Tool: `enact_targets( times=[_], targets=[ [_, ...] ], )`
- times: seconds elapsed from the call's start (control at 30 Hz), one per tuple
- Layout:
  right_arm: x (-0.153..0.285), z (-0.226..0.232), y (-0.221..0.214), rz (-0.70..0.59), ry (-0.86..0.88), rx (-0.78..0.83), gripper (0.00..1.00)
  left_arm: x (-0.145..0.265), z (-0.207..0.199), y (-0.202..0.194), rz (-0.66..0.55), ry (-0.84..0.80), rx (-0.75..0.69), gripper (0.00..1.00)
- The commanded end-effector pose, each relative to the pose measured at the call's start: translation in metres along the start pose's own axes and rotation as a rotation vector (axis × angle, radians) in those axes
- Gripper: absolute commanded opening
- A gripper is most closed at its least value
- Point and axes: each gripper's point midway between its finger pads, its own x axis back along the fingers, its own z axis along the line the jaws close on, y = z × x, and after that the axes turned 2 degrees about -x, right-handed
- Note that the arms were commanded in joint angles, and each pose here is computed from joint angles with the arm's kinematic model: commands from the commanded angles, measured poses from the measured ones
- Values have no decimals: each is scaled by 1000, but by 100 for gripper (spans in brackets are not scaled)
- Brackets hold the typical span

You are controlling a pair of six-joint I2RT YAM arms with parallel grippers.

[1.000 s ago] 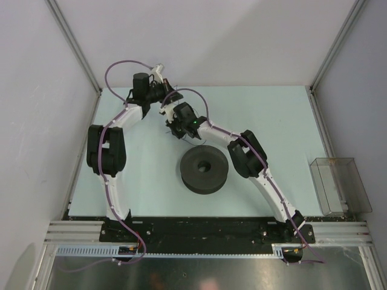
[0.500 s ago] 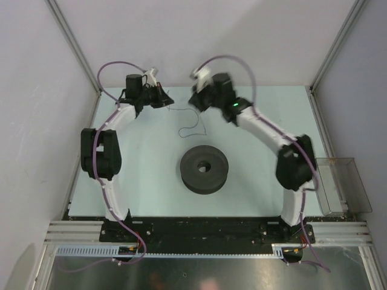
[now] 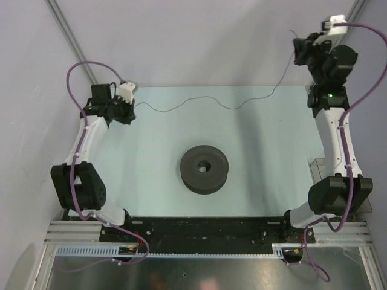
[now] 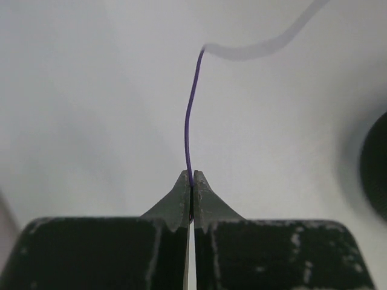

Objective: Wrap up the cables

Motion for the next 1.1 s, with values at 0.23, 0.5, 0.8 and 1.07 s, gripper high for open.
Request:
enact_targets(
  times=[0.23, 0.5, 0.8, 1.07],
  targets=[
    [52, -115, 63, -174, -282, 53, 0, 64, 45, -125, 401, 144, -425, 0],
    [71, -163, 65, -191, -442, 86, 0, 68, 57, -157, 516, 196, -395, 0],
    [86, -202, 66, -189, -534, 147, 0, 72, 82, -176, 569, 270, -325, 0],
    [94, -221, 62, -176, -567, 172, 0, 77, 102, -181, 577, 318, -230, 0]
  ],
)
